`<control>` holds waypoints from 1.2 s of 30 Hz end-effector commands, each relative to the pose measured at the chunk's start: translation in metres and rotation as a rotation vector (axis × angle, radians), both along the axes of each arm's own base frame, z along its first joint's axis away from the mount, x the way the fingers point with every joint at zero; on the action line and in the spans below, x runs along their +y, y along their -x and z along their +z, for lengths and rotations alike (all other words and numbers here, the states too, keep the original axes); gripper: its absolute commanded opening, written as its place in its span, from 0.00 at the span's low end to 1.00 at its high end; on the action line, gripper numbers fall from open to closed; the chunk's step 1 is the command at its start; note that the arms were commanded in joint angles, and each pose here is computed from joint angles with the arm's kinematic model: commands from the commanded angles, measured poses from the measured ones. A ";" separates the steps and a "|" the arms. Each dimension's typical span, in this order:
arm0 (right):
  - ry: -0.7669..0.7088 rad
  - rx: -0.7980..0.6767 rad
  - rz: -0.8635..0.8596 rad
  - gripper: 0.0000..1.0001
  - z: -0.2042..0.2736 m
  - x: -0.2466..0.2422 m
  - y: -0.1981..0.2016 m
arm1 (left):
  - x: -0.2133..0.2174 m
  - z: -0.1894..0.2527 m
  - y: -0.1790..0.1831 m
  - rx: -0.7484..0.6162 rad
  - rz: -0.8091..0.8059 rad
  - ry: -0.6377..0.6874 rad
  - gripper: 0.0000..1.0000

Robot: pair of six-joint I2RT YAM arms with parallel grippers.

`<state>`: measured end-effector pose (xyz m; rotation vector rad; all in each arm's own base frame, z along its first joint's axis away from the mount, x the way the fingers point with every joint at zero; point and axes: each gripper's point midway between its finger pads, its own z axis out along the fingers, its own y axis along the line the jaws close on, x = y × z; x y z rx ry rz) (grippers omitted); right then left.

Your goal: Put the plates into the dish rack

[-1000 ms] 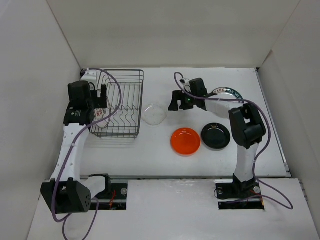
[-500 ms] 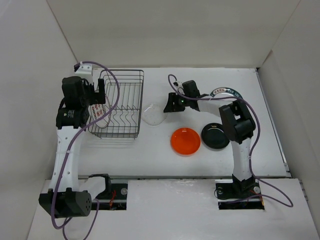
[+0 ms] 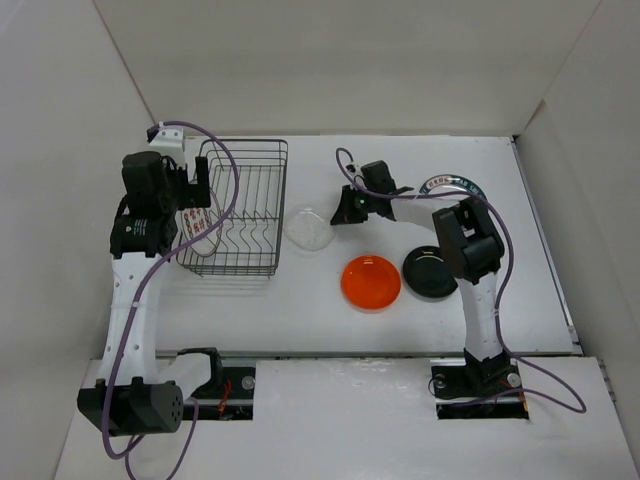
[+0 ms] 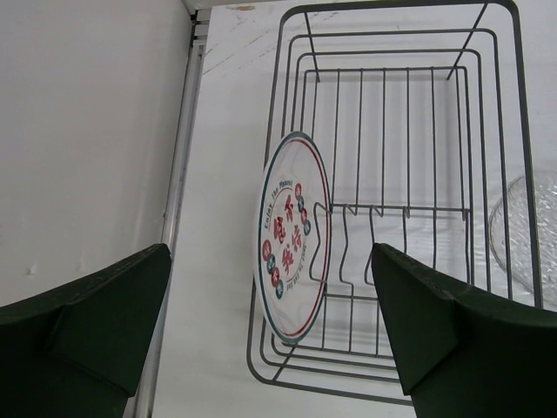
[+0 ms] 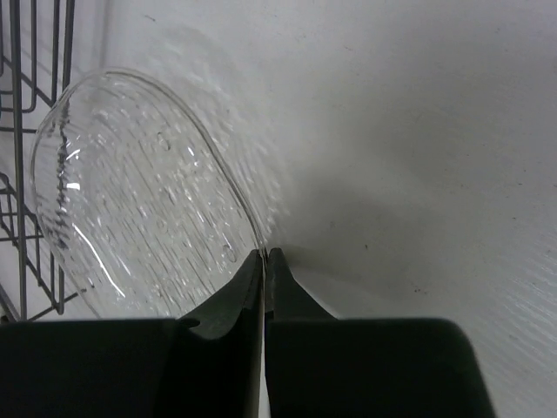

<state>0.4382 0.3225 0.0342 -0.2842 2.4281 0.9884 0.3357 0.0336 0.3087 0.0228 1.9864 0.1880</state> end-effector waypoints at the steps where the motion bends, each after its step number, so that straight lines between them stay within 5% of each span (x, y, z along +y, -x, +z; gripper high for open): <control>1: 0.022 -0.009 -0.039 0.00 0.004 0.004 -0.009 | -0.003 0.024 -0.002 -0.067 -0.013 0.014 1.00; 9: 0.253 -0.145 -0.460 0.00 0.066 -0.074 -0.038 | -0.040 0.030 -0.031 -0.045 -0.197 0.097 1.00; 14: 0.219 -0.293 -0.561 0.00 0.144 -0.097 -0.025 | -0.090 0.035 -0.052 -0.028 -0.389 0.149 1.00; 24: -0.139 -0.584 -0.314 0.00 0.265 -0.050 0.035 | -0.185 0.028 -0.073 0.031 -0.809 0.347 1.00; 36: -0.160 -0.643 -0.264 0.00 0.286 -0.029 0.046 | -0.237 0.001 -0.063 0.189 -1.026 0.511 0.93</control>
